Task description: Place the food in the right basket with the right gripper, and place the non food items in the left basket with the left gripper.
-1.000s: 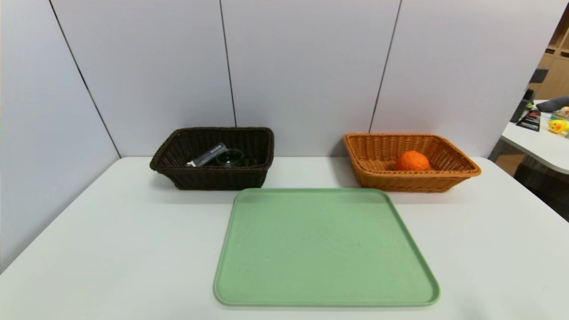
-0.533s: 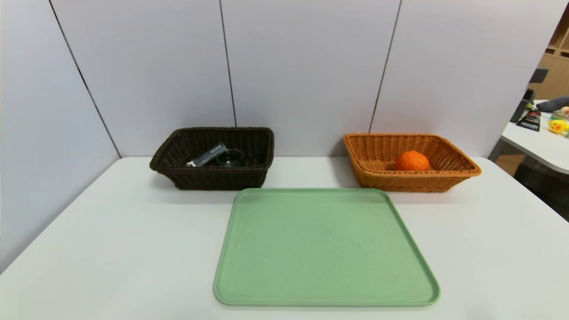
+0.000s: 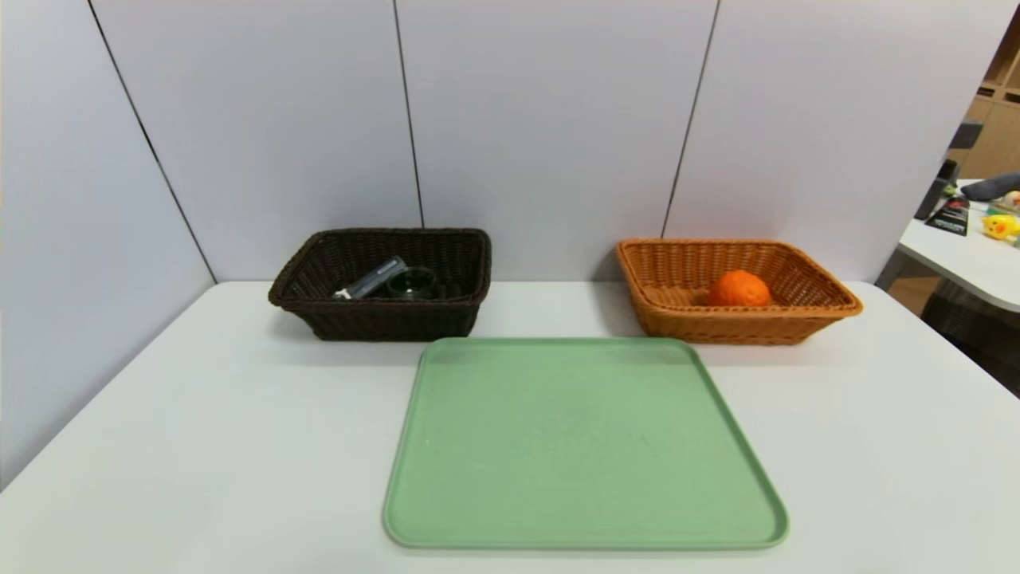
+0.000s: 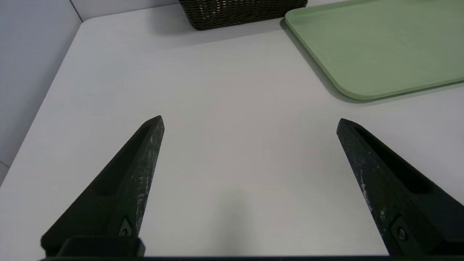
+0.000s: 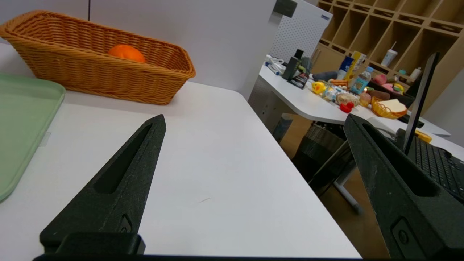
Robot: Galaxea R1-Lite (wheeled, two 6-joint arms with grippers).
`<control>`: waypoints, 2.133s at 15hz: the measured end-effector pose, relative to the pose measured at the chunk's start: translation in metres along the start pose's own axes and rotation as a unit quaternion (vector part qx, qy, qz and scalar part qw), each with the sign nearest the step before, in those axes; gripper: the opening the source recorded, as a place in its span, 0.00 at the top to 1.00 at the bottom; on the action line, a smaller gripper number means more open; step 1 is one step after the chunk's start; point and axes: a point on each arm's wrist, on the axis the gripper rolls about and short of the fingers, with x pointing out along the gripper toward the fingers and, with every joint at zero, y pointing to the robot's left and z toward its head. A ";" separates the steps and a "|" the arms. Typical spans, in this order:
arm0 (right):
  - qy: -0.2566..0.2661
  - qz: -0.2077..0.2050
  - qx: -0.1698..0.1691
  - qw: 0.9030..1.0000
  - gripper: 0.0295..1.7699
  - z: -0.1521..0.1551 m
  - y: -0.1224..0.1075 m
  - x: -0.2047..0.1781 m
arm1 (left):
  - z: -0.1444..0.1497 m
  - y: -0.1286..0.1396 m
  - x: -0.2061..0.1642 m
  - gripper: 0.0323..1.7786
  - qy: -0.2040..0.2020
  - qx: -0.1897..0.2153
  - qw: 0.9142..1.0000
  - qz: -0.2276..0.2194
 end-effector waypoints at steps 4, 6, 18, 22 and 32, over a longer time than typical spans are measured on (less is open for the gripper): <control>-0.004 0.057 -0.003 0.998 0.04 -0.013 0.005 -0.011 | -0.011 0.000 -0.003 0.05 -0.019 0.007 0.999 0.034; 0.001 0.084 0.018 0.996 0.04 -0.019 0.007 -0.014 | -0.015 0.001 -0.003 0.05 -0.018 0.008 0.998 0.063; 0.020 0.189 0.046 0.981 0.04 -0.028 0.014 -0.019 | -0.041 0.004 0.009 0.05 0.014 0.005 0.994 0.113; 0.030 0.194 0.045 0.980 0.04 -0.029 0.014 -0.020 | -0.045 0.004 0.011 0.05 0.019 0.011 0.995 0.102; 0.065 0.179 0.152 0.970 0.04 -0.032 0.015 -0.020 | -0.047 0.004 0.011 0.05 0.019 -0.021 0.994 0.107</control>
